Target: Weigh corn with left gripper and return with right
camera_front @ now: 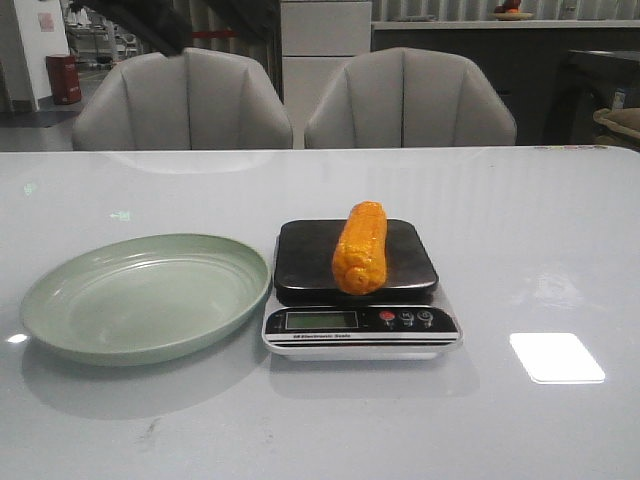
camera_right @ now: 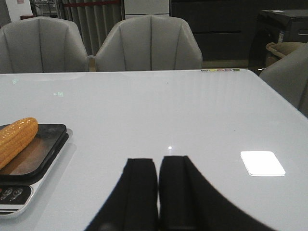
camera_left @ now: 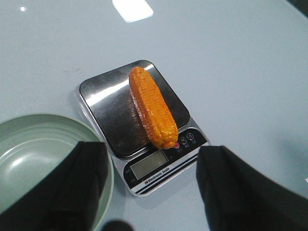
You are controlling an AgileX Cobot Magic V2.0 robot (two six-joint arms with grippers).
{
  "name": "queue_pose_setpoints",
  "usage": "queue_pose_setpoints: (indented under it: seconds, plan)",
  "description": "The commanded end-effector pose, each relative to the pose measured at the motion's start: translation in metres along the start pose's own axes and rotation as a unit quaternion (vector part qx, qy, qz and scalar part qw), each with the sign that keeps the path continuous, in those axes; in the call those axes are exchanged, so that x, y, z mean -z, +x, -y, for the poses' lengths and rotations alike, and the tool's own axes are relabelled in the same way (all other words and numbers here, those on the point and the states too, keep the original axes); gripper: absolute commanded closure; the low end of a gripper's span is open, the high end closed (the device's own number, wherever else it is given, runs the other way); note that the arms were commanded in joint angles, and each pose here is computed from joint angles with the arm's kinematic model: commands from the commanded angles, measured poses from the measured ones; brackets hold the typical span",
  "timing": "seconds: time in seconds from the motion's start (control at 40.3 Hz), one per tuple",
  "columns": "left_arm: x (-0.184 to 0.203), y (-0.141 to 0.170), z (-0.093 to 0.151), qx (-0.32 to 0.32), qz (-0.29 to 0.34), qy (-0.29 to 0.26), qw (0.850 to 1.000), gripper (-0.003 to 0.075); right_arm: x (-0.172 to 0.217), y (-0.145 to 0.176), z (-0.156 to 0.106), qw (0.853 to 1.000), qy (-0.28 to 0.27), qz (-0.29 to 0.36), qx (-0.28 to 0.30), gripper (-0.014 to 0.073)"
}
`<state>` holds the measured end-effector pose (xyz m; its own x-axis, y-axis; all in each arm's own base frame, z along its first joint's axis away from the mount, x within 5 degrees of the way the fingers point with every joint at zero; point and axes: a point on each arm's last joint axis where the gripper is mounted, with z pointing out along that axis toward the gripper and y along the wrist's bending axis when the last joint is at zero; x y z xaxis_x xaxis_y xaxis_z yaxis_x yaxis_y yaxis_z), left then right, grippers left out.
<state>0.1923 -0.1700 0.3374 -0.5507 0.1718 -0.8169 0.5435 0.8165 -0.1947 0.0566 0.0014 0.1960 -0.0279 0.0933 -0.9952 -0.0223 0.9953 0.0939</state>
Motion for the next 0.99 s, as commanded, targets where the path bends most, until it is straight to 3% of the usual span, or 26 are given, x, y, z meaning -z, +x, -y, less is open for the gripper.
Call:
queue_pose_setpoints:
  seconds: [0.0,0.347,0.719,0.819,0.943,0.967]
  plan:
    - [0.042,-0.004,0.001,-0.01,0.083,0.018,0.996,0.0263,0.002,-0.007,0.0,0.999,-0.001,0.05,0.01,0.0403]
    - [0.129,0.057,-0.019,-0.054,0.19,0.014,0.98,0.0263,0.002,-0.007,0.0,0.999,-0.001,0.049,0.01,0.0403]
    - [0.177,0.14,-0.043,-0.098,0.242,-0.003,0.965,0.0267,0.002,-0.007,0.0,0.999,-0.001,0.049,0.01,0.0403]
    - [0.189,0.151,-0.045,-0.094,0.278,0.004,0.956,0.0349,0.002,-0.007,0.0,0.999,-0.001,0.049,0.01,0.0403]
    - [0.192,0.153,-0.046,-0.093,0.288,0.005,0.953,0.0617,0.002,-0.007,0.0,0.999,-0.001,0.05,0.01,0.0403]
    - [0.192,0.153,-0.046,-0.093,0.287,0.005,0.953,0.0611,0.002,-0.007,0.0,0.999,-0.001,0.05,0.01,0.0403]
